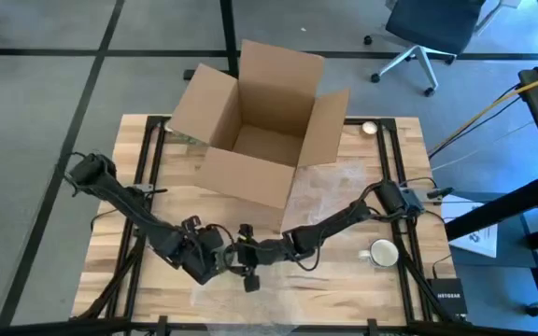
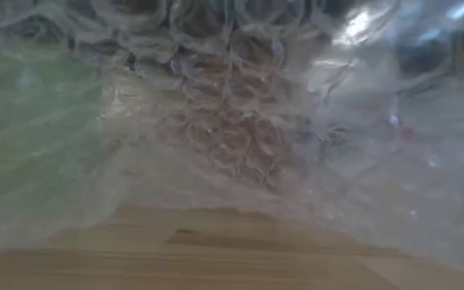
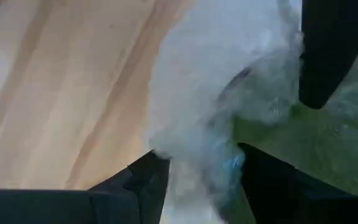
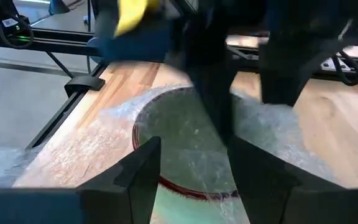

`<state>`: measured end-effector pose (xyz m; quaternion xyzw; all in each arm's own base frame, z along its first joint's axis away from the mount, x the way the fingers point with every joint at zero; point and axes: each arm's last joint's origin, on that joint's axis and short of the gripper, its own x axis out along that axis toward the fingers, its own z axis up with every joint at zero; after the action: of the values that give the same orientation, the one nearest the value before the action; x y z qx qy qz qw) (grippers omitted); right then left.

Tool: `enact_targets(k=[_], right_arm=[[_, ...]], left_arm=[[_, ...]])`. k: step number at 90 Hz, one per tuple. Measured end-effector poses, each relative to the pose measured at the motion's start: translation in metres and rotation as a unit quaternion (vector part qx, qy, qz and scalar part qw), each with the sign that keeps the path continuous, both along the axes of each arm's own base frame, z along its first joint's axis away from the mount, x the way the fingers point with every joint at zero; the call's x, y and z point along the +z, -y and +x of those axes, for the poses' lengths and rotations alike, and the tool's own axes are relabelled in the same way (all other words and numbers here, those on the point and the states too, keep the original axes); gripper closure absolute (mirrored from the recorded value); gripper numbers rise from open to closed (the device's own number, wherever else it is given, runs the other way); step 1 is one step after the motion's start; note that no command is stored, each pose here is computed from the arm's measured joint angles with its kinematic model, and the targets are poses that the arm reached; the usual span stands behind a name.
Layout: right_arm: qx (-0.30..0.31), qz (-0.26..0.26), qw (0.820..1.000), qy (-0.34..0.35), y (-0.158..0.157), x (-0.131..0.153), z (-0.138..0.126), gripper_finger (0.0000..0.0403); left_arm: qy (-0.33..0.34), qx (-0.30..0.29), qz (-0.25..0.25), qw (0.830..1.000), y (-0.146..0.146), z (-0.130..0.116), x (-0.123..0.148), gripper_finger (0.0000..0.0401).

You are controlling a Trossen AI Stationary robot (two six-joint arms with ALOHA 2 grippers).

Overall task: Wrap mug
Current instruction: Wrap the green mug with bubble wrap

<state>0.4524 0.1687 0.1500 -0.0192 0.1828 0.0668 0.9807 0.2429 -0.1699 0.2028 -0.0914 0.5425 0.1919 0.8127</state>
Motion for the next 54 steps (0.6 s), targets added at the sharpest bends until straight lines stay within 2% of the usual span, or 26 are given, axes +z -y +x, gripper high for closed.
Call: enact_targets(k=[15, 26, 42, 54], right_arm=[[0.000, -0.001, 1.000, 0.000, 0.000, 0.000, 0.000, 0.0228], [0.001, 0.000, 1.000, 0.000, 0.000, 0.000, 0.000, 0.0228], [0.001, 0.000, 1.000, -0.001, 0.000, 0.000, 0.000, 0.0228], [0.002, 0.000, 1.000, -0.001, 0.000, 0.000, 0.000, 0.0228]], left_arm=[[-0.025, 0.009, 0.012, 1.000, 0.001, 0.009, -0.020, 0.0231], [-0.039, 0.008, -0.002, 0.999, -0.002, 0.014, -0.021, 0.0231], [-0.022, -0.003, -0.007, 1.000, -0.003, 0.014, 0.001, 0.0231], [0.014, -0.009, -0.032, 0.999, -0.003, 0.011, 0.027, 0.0231]])
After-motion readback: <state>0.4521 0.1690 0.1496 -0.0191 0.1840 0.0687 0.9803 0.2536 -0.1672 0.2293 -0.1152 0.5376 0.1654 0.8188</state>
